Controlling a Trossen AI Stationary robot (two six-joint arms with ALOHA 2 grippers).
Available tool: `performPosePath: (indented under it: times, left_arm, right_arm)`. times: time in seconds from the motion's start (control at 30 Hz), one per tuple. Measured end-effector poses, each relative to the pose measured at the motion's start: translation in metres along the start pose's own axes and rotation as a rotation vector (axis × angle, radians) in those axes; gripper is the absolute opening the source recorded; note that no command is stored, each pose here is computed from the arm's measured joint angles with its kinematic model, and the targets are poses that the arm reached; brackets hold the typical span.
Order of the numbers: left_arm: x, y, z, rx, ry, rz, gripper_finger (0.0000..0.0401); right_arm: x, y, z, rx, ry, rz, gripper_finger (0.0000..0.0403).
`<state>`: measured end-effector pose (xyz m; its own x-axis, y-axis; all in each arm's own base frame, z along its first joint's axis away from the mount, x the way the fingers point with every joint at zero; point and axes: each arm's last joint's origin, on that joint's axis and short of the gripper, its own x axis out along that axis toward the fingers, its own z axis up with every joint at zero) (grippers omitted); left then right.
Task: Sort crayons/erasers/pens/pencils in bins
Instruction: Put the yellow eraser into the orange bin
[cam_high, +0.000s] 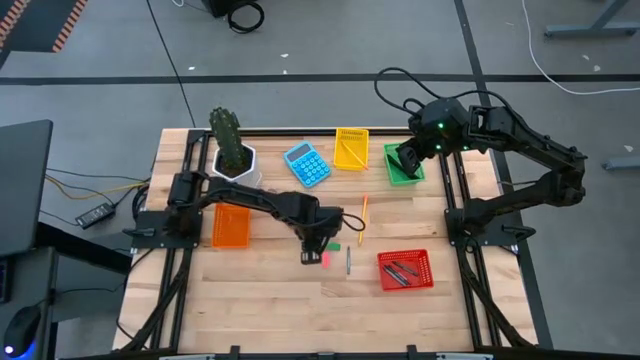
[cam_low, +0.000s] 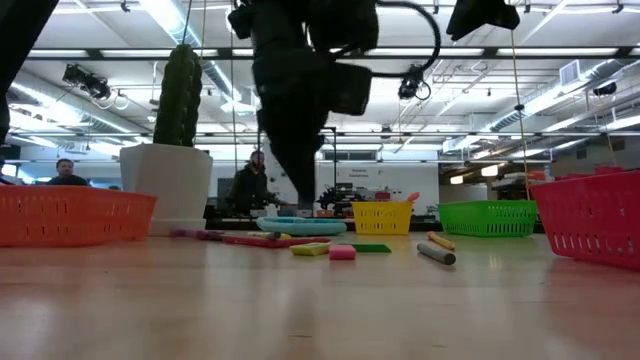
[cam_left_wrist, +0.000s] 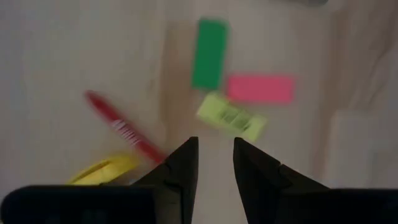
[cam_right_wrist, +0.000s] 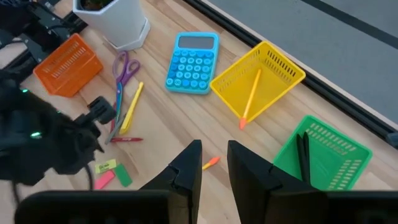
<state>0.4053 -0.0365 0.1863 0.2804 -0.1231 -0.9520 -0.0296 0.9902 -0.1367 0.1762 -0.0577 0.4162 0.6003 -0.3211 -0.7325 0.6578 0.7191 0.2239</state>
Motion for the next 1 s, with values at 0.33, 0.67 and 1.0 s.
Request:
performPosePath:
  times: [0.33,0.67,1.0]
  left_arm:
    - [0.002,-0.034,0.006,-0.061,-0.113,-0.053,0.0108]
    - [0.006,-0.035,0.005,0.081,-0.112,-0.013,0.0108]
    - [0.008,-0.030,0.004,0.023,-0.102,0.024,0.0108]
  right_arm:
    - [0.000,-0.002,-0.004,0.005,0.038,-0.017,0.0083]
    - [0.000,-0.002,-0.004,0.005,0.037,-0.016,0.0083]
    - [0.000,-0.002,-0.003,0.002,0.036,-0.016,0.0083]
